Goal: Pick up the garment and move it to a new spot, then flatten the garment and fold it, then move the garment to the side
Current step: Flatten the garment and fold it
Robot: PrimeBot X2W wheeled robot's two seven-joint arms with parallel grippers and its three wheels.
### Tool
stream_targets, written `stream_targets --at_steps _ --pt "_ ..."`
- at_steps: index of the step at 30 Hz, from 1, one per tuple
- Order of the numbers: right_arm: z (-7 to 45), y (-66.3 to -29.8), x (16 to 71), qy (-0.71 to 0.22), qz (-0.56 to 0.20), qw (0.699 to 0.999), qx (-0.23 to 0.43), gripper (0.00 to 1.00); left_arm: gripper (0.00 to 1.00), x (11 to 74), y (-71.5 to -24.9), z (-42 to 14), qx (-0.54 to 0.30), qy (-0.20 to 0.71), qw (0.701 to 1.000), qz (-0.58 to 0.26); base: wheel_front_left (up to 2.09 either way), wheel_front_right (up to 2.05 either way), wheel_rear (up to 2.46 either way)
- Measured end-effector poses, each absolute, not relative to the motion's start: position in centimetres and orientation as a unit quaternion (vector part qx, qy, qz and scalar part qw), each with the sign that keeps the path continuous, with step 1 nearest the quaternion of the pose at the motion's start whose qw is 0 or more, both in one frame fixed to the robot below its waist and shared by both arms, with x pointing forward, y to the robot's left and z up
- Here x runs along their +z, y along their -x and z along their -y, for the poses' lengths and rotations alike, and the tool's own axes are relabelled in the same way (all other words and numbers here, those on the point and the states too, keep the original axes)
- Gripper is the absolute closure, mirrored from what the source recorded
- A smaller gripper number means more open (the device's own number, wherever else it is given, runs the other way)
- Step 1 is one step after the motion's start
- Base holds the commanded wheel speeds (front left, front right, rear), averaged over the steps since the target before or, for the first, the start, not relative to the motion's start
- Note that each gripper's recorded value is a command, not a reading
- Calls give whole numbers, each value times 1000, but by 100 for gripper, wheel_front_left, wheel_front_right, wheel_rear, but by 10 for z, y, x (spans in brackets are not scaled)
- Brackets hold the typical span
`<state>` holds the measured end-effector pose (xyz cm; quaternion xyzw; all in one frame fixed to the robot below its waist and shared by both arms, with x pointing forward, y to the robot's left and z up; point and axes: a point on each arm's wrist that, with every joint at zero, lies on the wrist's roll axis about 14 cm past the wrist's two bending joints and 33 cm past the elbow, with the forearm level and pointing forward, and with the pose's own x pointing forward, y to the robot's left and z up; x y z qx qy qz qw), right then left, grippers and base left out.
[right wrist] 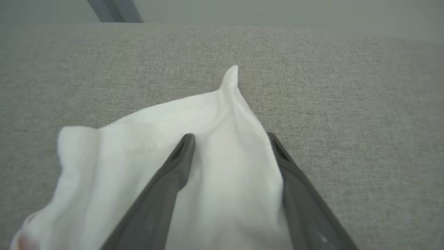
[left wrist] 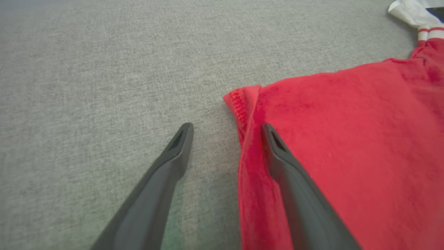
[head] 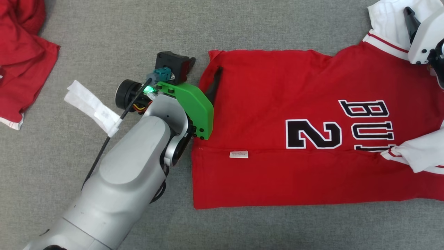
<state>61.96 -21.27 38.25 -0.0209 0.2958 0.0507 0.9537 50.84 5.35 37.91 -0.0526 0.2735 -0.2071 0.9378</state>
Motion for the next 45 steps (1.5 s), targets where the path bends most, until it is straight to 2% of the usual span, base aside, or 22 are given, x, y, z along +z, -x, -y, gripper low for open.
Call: stream_targets --at_steps 7,8,9,10,11,16,20,24,27,34,41,42,43,45 --pt "215 -629 376 46 -308 949 49 0 0 382 -521 -38 -227 47 936 -267 0 0 0" --pt "214 -631 375 49 -309 948 50 0 31 380 -520 -36 -229 47 934 -269 0 0 0" --pt "212 -632 374 48 -310 948 52 50 84 378 -520 -34 -234 48 932 -272 0 0 0" --pt "207 -634 374 41 -307 949 56 96 100 377 -520 -33 -235 49 931 -273 0 0 0" --pt "200 -636 374 31 -303 950 62 100 100 378 -522 -33 -234 55 932 -271 0 0 0" --pt "172 -647 398 19 -246 964 103 100 100 380 -528 -35 -231 79 935 -259 0 0 0" --pt "185 -655 442 -4 -168 980 104 100 100 397 -538 -39 -221 104 944 -220 0 0 0" --pt "208 -636 464 -17 -127 987 101 100 100 413 -536 -41 -214 132 949 -190 0 0 0" --pt "212 -606 462 -31 -120 986 109 100 100 423 -529 -46 -206 149 952 -171 0 0 0" --pt "222 -510 458 -73 -120 984 109 100 100 442 -475 -53 -182 195 954 -140 0 0 0" --pt "238 -439 474 -112 -97 987 59 100 100 453 -426 -49 -169 245 945 -132 0 0 0" --pt "241 -431 474 -118 -97 987 51 100 97 453 -421 -47 -173 247 944 -134 0 0 0" --pt "243 -423 473 -120 -102 987 43 100 89 451 -416 -44 -175 250 942 -137 0 0 0" --pt "247 -411 468 -108 -114 987 34 100 92 447 -406 -36 -192 249 938 -145 0 0 0"
